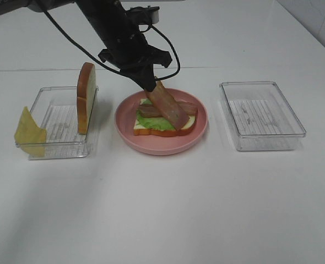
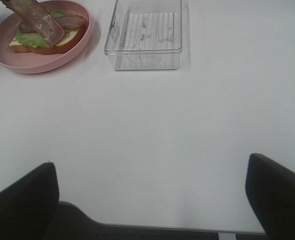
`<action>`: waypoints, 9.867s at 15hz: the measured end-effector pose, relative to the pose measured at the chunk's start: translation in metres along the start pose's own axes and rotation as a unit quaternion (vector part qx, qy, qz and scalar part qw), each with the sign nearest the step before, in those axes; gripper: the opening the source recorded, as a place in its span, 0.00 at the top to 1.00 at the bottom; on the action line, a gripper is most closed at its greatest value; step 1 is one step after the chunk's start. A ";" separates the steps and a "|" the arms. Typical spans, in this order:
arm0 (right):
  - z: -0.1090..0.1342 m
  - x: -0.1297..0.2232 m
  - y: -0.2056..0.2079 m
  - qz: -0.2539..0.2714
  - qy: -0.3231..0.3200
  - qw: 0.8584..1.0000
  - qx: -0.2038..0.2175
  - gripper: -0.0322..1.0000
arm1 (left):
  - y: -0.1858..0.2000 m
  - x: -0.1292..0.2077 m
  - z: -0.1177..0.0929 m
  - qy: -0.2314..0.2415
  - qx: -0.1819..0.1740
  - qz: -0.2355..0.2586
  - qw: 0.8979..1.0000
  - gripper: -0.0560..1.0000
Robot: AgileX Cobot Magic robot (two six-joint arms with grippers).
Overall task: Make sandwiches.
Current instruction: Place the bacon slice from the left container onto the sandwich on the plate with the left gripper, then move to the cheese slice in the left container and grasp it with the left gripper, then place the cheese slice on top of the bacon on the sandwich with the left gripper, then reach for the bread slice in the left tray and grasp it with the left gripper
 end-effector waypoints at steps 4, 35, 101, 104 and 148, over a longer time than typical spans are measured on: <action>0.000 0.000 0.000 0.000 0.000 1.000 0.000 0.03 | -0.011 0.001 0.005 0.015 -0.006 0.001 1.000 0.95; 0.000 0.000 0.000 0.000 0.000 1.000 0.000 0.03 | 0.255 0.059 0.079 0.182 -0.213 -0.122 0.952 0.01; 0.000 0.000 0.000 0.000 0.000 1.000 0.000 0.03 | 0.177 0.014 -0.023 0.008 0.012 -0.117 0.993 0.95; 0.000 0.000 0.000 0.000 0.000 1.000 0.000 0.03 | 0.115 -0.007 -0.028 -0.005 0.036 -0.084 0.996 0.95; 0.000 0.000 0.000 0.000 0.000 1.000 0.000 0.03 | 0.065 -0.038 -0.009 0.065 -0.013 -0.090 0.994 0.01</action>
Point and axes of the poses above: a point on each arm's last joint axis where the gripper is mounted, y pointing back along that axis away from the gripper, z along the wrist's bending axis when the last joint is at zero, x = y × z, the point moved 3 cm from there along -y, pointing out along that axis toward the gripper, and after that the axes turned 2 degrees about -y, right-handed, at the moved point
